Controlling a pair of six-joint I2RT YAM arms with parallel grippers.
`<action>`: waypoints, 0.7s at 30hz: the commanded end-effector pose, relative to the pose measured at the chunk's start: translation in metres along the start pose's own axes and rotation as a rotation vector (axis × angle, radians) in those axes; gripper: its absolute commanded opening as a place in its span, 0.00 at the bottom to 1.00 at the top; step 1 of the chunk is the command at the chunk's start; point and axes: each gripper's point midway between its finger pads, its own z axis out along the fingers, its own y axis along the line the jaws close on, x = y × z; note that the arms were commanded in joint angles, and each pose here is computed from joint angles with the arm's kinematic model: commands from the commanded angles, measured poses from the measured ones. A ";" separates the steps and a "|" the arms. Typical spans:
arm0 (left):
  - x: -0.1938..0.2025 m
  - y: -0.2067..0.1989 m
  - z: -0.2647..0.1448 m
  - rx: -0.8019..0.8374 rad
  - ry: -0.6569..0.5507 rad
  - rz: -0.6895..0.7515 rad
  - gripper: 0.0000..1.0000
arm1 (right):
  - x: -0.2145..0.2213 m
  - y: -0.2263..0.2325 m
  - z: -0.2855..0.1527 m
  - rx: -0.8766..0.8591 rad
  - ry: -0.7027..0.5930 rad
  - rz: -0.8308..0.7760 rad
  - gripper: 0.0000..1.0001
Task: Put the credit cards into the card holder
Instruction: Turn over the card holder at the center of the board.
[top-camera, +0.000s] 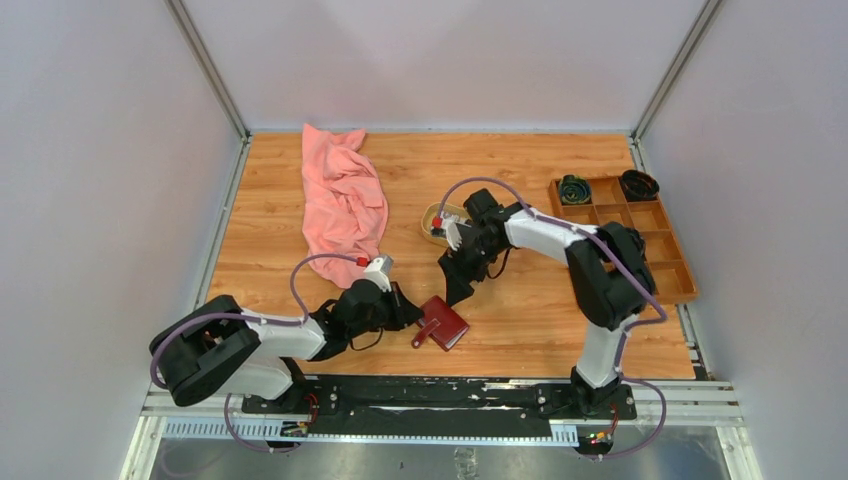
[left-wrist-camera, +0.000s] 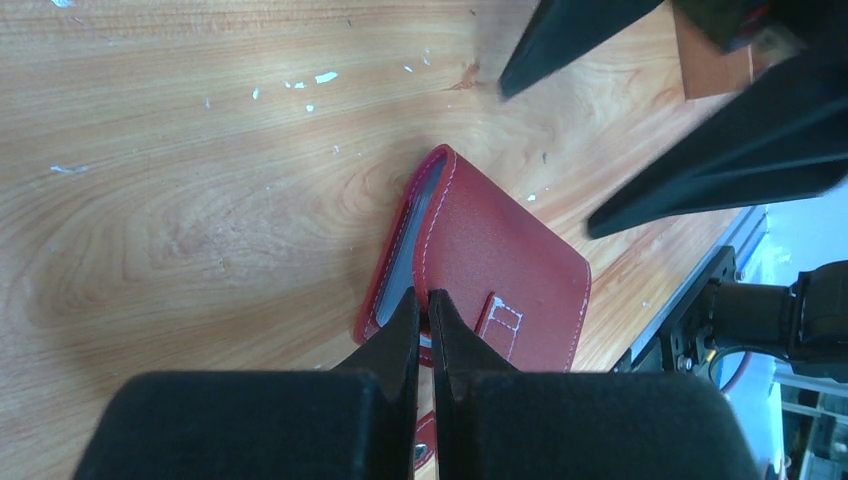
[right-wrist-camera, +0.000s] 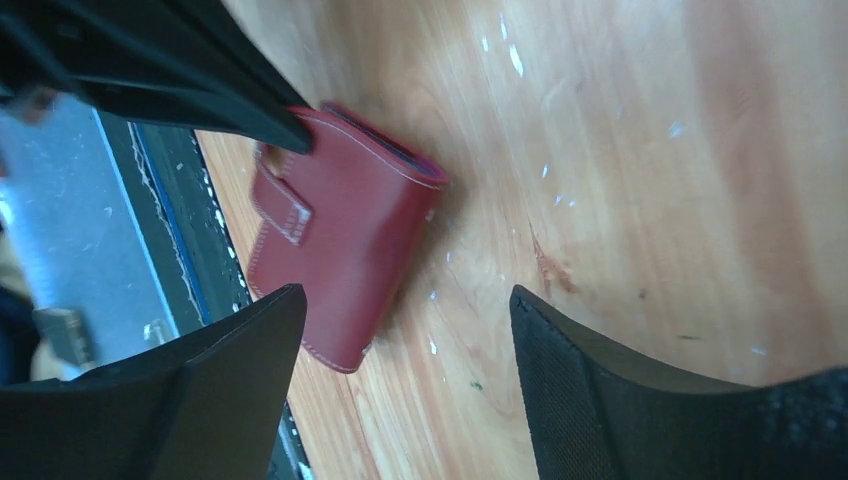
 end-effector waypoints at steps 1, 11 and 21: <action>0.035 0.035 -0.013 -0.105 0.111 0.015 0.00 | 0.039 0.004 0.016 -0.084 0.111 0.218 0.77; 0.034 0.034 -0.015 -0.099 0.103 0.020 0.00 | 0.065 0.021 0.034 -0.215 0.179 0.384 0.69; 0.031 0.034 -0.017 -0.093 0.087 0.019 0.00 | 0.082 0.028 0.054 -0.235 0.267 0.480 0.66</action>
